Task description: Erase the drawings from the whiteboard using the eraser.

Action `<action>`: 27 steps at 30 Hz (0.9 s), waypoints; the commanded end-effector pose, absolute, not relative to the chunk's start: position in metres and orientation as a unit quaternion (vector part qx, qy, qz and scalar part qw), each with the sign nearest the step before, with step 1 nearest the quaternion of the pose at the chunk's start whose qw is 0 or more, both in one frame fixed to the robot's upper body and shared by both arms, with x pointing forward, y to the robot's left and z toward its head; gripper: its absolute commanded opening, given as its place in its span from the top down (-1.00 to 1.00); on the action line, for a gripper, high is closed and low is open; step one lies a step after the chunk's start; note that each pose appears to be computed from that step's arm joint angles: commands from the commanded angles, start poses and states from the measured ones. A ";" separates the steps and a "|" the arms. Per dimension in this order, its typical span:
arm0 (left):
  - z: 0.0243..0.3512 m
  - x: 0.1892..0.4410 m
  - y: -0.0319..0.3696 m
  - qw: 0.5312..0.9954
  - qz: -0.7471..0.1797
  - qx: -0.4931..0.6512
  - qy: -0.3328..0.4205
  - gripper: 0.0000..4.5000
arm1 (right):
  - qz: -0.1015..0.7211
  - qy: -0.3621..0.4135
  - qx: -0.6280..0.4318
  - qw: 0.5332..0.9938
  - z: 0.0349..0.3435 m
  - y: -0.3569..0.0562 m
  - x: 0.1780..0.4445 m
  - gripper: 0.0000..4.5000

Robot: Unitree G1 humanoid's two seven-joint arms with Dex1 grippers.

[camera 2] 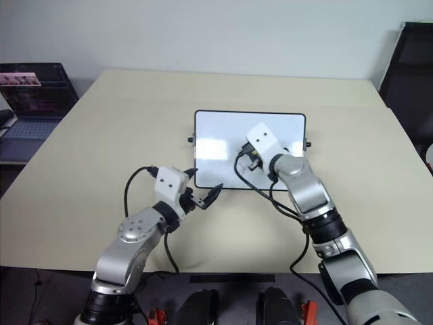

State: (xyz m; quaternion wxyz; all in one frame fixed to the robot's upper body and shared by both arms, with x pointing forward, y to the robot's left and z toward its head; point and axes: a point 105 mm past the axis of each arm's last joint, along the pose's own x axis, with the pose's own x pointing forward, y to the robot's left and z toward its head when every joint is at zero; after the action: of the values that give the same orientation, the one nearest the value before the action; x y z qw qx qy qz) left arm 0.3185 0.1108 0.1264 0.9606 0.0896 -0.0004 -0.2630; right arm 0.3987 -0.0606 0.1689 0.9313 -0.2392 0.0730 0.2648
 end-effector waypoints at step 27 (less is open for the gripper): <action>0.149 0.322 0.115 0.962 -0.251 0.098 -0.040 -1.00 | 0.288 0.150 -0.205 0.923 0.123 -0.050 0.378 0.53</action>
State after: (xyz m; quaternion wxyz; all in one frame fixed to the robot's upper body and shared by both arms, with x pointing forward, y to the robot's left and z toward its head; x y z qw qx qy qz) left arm 0.3217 0.1156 0.1329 0.9632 0.0949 -0.0090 -0.2514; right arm 0.3790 -0.0436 0.1288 0.9229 -0.2040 0.1373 0.2963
